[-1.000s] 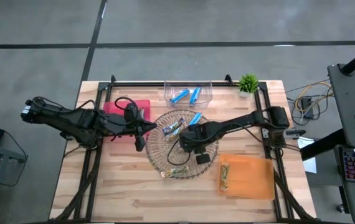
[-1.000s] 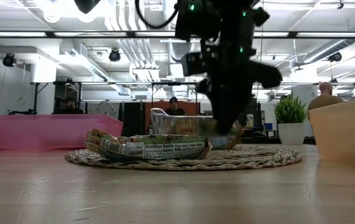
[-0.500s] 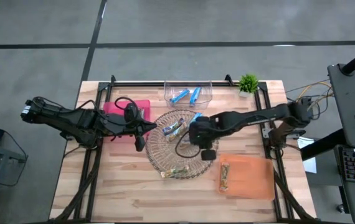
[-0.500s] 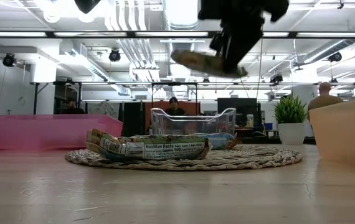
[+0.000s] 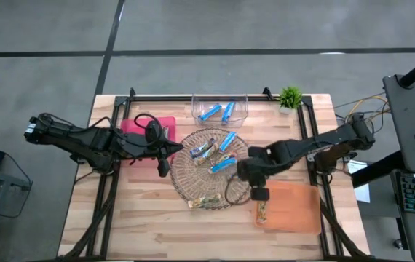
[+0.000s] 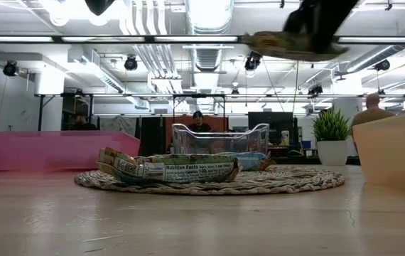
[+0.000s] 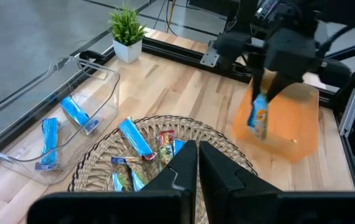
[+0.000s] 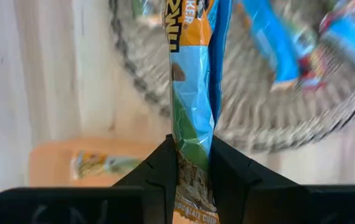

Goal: Pick and place Granola Bars by type
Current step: Put the yellow granola bar into the orange bin

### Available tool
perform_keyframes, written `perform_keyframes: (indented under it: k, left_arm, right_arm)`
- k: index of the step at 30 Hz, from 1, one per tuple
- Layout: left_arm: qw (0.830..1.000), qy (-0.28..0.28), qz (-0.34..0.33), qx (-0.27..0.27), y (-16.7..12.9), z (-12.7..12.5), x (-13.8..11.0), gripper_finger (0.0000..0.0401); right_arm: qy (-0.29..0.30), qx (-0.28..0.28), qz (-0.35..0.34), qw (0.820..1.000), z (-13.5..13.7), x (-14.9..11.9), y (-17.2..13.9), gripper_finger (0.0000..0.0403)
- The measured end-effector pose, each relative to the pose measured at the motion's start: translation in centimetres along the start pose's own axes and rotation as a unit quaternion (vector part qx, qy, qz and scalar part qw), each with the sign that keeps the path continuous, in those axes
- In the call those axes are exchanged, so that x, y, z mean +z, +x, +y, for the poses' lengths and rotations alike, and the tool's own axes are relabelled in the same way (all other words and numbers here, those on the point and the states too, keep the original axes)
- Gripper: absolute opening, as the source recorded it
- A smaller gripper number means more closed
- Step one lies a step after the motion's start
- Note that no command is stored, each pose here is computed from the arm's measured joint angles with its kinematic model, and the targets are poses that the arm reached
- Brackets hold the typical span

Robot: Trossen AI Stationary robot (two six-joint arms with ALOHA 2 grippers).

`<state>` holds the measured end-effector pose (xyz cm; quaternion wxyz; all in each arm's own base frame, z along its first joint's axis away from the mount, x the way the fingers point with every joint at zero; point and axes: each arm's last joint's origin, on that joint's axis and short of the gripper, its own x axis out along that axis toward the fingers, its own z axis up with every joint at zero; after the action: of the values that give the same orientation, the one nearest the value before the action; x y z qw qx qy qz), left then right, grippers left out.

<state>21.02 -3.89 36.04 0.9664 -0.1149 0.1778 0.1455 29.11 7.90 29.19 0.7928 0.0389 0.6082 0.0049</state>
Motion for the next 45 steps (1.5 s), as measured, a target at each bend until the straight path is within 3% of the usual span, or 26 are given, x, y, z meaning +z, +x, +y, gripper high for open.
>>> perform_keyframes:
  k: [10,18,30,40,45]
  left_arm:
    - [1.0,0.003,0.0,0.0,0.0,0.0,0.0,0.0]
    - [1.0,0.015,0.0,0.0,0.0,0.0,0.0,0.0]
    - [1.0,0.015,0.0,0.0,0.0,0.0,0.0,0.0]
    - [1.0,0.009,0.0,0.0,0.0,0.0,0.0,0.0]
    - [1.0,0.008,0.0,0.0,0.0,0.0,0.0,0.0]
  right_arm:
    - [0.105,0.005,0.031,0.994,4.4,-2.8,0.5,0.0068]
    - [0.238,-0.011,0.049,0.97,6.4,-4.8,1.3,0.0068]
    - [0.435,-0.052,0.072,0.896,8.5,-9.4,2.0,0.0068]
    - [0.593,-0.058,0.039,0.802,10.4,-12.8,1.3,0.0068]
    - [0.605,-0.039,0.04,0.794,10.9,-12.8,1.4,0.0068]
